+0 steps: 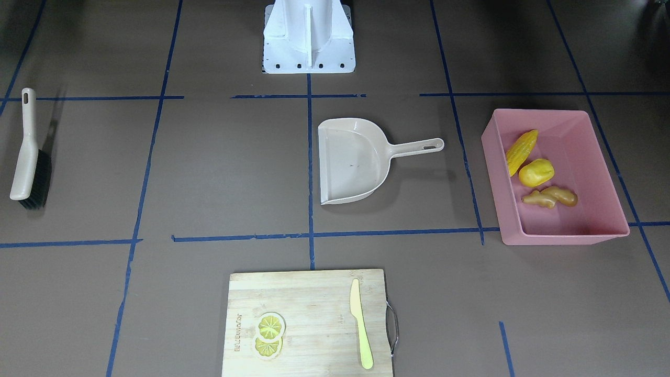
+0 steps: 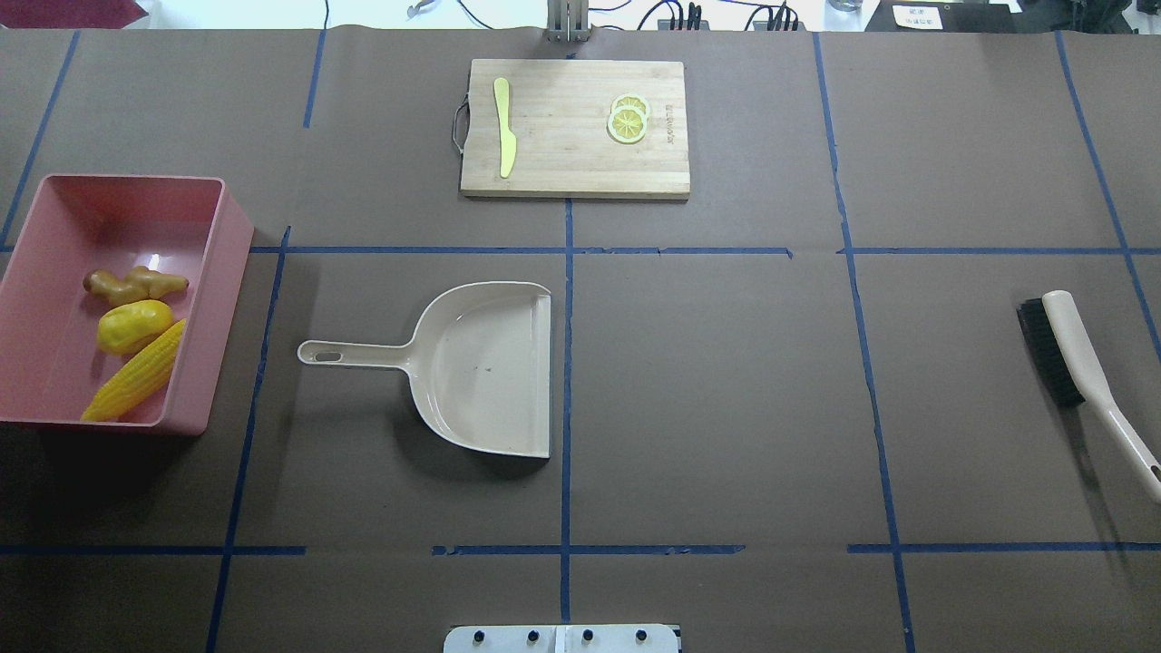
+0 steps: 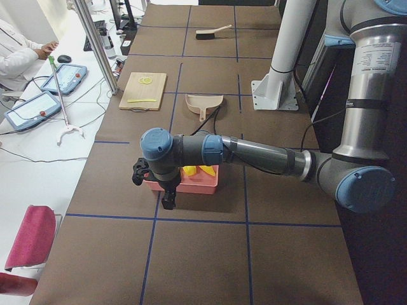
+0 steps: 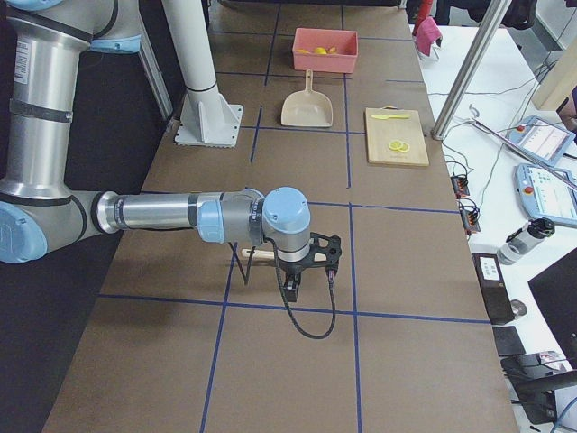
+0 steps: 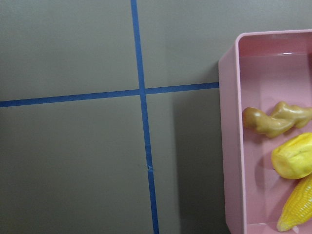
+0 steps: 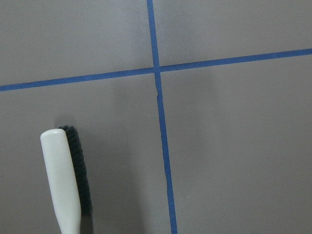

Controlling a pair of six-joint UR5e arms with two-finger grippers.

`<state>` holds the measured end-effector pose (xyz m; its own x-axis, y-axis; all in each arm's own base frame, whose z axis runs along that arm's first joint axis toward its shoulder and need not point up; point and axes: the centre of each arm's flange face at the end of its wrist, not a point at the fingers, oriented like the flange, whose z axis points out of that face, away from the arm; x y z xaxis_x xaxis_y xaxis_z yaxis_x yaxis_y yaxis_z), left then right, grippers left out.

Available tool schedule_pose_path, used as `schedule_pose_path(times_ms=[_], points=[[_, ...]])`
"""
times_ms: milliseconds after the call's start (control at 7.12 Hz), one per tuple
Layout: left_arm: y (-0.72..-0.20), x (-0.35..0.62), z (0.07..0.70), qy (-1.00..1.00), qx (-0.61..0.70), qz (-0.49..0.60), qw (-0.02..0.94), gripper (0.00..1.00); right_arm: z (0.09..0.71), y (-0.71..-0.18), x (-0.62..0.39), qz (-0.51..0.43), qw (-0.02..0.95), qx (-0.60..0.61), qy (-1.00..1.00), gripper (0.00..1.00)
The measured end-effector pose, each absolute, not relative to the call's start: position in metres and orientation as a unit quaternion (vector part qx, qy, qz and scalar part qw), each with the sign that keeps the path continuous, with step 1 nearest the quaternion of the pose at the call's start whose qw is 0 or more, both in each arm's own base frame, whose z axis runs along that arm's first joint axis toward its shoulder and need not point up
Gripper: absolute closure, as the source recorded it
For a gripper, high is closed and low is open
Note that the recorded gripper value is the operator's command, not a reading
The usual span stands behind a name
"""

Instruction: Sweep and dump trash into bin

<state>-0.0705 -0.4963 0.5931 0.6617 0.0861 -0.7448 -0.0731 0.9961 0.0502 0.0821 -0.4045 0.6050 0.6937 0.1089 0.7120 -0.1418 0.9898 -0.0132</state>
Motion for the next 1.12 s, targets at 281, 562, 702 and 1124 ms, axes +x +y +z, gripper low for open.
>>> schedule_pose_path(times_ms=[281, 562, 702, 1124], points=[[-0.492, -0.071, 0.606, 0.409, 0.004, 0.041, 0.911, 0.00, 0.603, -0.410, 0.080, 0.065, 0.920, 0.023, -0.385, 0.00], [-0.492, -0.071, 0.611, 0.410, 0.006, 0.041, 0.911, 0.00, 0.601, -0.411, 0.079, 0.063, 0.920, 0.025, -0.386, 0.00], [-0.493, -0.071, 0.610, 0.409, 0.015, 0.045, 0.911, 0.00, 0.599, -0.413, 0.079, 0.061, 0.920, 0.027, -0.387, 0.00], [-0.499, -0.071, 0.607, 0.406, 0.053, 0.064, 0.910, 0.00, 0.596, -0.417, 0.077, 0.057, 0.919, 0.029, -0.388, 0.00]])
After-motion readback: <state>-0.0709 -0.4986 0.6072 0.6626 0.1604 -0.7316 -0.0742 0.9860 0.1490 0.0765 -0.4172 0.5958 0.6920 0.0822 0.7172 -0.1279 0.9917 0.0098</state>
